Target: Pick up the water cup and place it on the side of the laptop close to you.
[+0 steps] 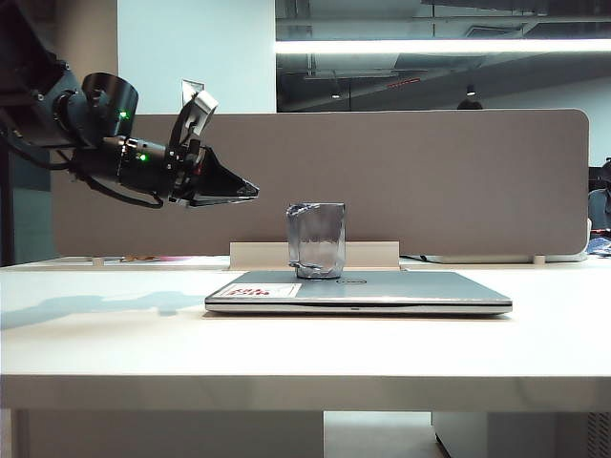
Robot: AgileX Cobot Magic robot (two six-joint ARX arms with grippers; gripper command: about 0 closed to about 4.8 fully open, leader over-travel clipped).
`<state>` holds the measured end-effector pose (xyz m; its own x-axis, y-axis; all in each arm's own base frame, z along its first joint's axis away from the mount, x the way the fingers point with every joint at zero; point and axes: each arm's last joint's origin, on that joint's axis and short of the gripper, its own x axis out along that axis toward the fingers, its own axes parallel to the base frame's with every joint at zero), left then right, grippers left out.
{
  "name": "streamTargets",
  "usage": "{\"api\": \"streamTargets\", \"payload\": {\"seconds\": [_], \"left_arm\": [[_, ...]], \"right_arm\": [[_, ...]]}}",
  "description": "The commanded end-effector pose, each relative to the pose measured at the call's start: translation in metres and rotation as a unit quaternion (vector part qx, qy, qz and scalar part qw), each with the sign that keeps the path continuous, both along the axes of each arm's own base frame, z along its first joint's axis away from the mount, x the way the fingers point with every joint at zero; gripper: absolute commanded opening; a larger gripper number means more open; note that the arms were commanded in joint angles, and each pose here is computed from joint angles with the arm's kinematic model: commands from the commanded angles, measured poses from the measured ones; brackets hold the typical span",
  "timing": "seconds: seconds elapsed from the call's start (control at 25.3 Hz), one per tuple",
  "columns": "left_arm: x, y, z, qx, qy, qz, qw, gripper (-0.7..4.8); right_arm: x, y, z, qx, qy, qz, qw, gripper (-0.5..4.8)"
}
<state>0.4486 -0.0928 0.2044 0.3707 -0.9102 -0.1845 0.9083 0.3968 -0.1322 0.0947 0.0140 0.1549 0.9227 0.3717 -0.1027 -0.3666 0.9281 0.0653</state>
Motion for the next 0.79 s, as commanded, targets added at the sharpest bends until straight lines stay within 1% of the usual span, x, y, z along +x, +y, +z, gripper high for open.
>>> {"api": "streamTargets", "payload": {"seconds": [0.04, 0.16, 0.24, 0.32, 0.36, 0.44, 0.55, 0.67, 0.71, 0.75, 0.79], "left_arm": [[0.006, -0.001, 0.000, 0.013, 0.015, -0.014, 1.000, 0.95], [0.008, -0.005, -0.004, 0.019, 0.037, -0.036, 0.998, 0.95], [0.009, -0.006, -0.005, 0.018, 0.038, -0.039, 0.998, 1.00], [0.009, -0.008, -0.004, 0.019, 0.037, -0.040, 0.998, 1.47], [0.008, -0.011, -0.004, 0.020, 0.039, -0.039, 0.998, 1.54], [0.009, -0.011, -0.004, 0.018, 0.042, -0.038, 0.998, 1.53], [0.008, -0.018, -0.005, 0.023, 0.043, -0.038, 0.998, 1.53], [0.006, -0.029, -0.006, 0.028, 0.040, -0.042, 0.998, 1.53], [0.006, -0.035, -0.009, 0.036, 0.038, -0.034, 0.998, 1.53], [0.007, -0.036, -0.011, 0.039, 0.037, -0.029, 0.998, 1.53], [0.007, -0.041, -0.015, 0.046, 0.039, -0.023, 0.998, 1.53]], "right_arm": [[0.000, 0.000, 0.000, 0.000, -0.006, 0.000, 1.000, -0.01], [0.000, 0.000, 0.000, 0.000, -0.006, 0.000, 1.000, -0.01], [0.000, 0.000, 0.000, -0.001, -0.006, 0.000, 1.000, -0.01], [0.000, 0.000, 0.000, -0.001, -0.006, 0.000, 1.000, -0.01], [0.000, 0.000, 0.000, 0.000, -0.006, 0.000, 1.000, -0.01], [0.000, 0.000, 0.000, 0.000, -0.006, 0.000, 1.000, -0.01], [0.000, 0.000, 0.000, 0.000, -0.006, 0.000, 1.000, -0.01], [0.000, 0.000, 0.000, 0.000, -0.006, 0.000, 1.000, -0.01], [0.000, 0.000, 0.000, 0.000, -0.006, 0.000, 1.000, -0.01], [0.000, 0.000, 0.000, 0.000, -0.006, 0.000, 1.000, -0.01], [0.000, 0.000, 0.000, 0.000, -0.006, 0.001, 1.000, -0.01]]}}
